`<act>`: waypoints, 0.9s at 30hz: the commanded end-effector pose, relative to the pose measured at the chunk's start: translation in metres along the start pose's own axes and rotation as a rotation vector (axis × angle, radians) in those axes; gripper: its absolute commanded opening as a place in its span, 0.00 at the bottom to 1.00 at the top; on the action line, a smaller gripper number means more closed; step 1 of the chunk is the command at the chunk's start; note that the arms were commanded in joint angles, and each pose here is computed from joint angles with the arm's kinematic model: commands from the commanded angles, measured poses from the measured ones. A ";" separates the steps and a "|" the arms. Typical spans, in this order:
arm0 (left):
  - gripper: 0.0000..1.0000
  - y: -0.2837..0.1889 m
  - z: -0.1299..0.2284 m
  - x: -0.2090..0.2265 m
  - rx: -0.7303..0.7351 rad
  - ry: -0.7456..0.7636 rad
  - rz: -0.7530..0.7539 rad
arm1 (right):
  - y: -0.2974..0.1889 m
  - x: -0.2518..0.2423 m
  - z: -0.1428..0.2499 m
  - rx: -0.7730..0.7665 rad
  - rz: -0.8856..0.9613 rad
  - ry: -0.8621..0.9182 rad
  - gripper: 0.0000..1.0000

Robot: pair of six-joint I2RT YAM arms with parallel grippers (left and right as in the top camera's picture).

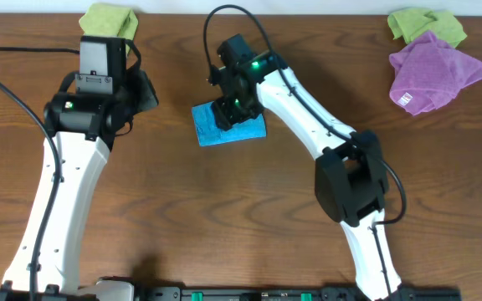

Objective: Fold the cloth

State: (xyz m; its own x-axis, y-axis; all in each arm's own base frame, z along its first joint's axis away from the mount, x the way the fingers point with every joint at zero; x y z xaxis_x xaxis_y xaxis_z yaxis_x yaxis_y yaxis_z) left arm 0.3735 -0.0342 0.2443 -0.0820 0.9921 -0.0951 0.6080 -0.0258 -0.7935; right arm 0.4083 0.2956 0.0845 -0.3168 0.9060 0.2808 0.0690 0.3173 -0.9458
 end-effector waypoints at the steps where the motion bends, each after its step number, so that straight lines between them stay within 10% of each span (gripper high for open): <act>1: 0.20 0.025 0.025 0.004 0.096 0.015 -0.010 | -0.009 -0.004 -0.008 -0.045 0.060 -0.039 0.56; 5: 0.33 0.058 0.055 -0.016 0.229 0.003 0.125 | -0.008 -0.012 -0.010 -0.065 0.145 -0.050 0.35; 7: 0.39 0.070 0.062 -0.024 0.273 -0.006 0.182 | -0.008 -0.011 -0.009 -0.059 0.146 -0.074 0.50; 17: 0.59 0.089 0.059 -0.019 0.272 -0.008 0.210 | -0.001 0.010 0.003 -0.034 0.185 -0.225 0.57; 23: 0.64 0.086 0.054 -0.008 0.273 -0.078 0.283 | 0.012 0.007 0.007 -0.020 0.193 -0.228 0.43; 27: 0.63 0.085 0.052 -0.002 0.265 -0.071 0.310 | 0.014 0.007 0.006 -0.025 0.192 -0.214 0.07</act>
State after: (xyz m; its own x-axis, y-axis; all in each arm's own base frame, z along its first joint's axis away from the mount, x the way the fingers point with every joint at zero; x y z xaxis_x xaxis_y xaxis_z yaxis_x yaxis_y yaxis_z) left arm 0.3843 -0.0431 0.1451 -0.0294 0.9339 -0.3562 0.3943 -0.3166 -0.8627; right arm 0.4010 0.3060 0.0771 -0.4967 0.8656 0.0639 0.1684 0.1684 -0.9712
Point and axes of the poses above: each gripper's point midway between its finger pads, its own y axis out along the fingers, its own x axis along the line the jaws close on, z = x × y, the point moved 2 cm from there along -y, back along the fingers, and after that the axes turned 14 degrees about y, right-handed, at the moved point
